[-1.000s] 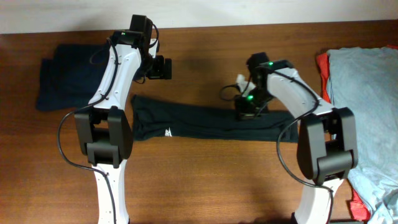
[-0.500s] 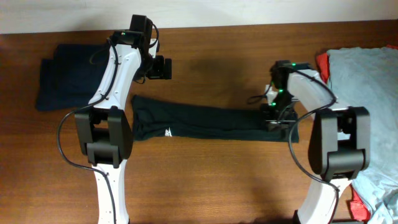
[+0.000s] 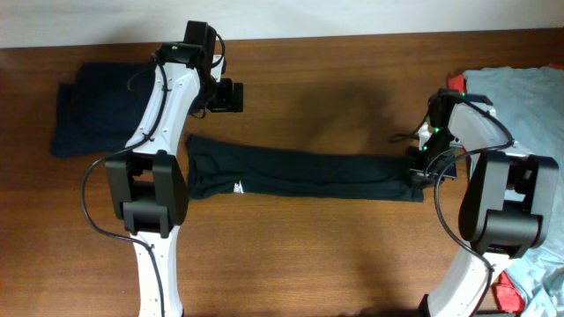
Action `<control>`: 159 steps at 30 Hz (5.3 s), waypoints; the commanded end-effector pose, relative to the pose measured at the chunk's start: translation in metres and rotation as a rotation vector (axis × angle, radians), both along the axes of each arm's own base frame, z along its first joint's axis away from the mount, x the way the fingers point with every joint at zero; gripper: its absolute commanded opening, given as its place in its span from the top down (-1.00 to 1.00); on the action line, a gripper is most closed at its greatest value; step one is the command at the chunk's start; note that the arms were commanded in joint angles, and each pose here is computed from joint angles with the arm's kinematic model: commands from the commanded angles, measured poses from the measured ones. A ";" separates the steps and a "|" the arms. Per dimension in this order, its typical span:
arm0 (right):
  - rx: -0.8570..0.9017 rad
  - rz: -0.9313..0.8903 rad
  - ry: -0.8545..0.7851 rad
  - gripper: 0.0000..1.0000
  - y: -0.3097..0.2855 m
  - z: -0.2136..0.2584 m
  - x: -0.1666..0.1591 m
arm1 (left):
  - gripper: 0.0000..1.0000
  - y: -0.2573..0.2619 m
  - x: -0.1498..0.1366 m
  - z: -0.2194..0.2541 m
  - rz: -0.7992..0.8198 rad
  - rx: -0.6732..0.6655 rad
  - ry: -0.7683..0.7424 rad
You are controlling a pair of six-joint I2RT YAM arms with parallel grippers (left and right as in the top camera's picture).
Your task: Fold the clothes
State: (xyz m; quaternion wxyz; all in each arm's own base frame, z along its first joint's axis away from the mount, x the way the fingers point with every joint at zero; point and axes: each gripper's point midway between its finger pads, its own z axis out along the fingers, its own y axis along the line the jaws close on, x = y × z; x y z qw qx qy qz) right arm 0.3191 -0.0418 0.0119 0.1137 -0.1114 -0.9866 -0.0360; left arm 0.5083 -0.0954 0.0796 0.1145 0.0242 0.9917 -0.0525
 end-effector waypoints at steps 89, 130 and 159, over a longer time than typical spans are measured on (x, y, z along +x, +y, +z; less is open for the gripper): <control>0.068 -0.215 -0.426 0.92 -0.106 0.069 0.055 | -0.99 -0.003 0.002 -0.001 -0.007 -0.010 -0.002; 0.133 0.220 -0.281 0.92 0.157 0.096 0.069 | -0.99 -0.003 0.002 -0.001 -0.007 -0.010 -0.002; 0.246 0.401 -0.265 -0.05 0.206 0.081 0.060 | -0.99 -0.003 0.002 -0.001 -0.007 -0.010 -0.002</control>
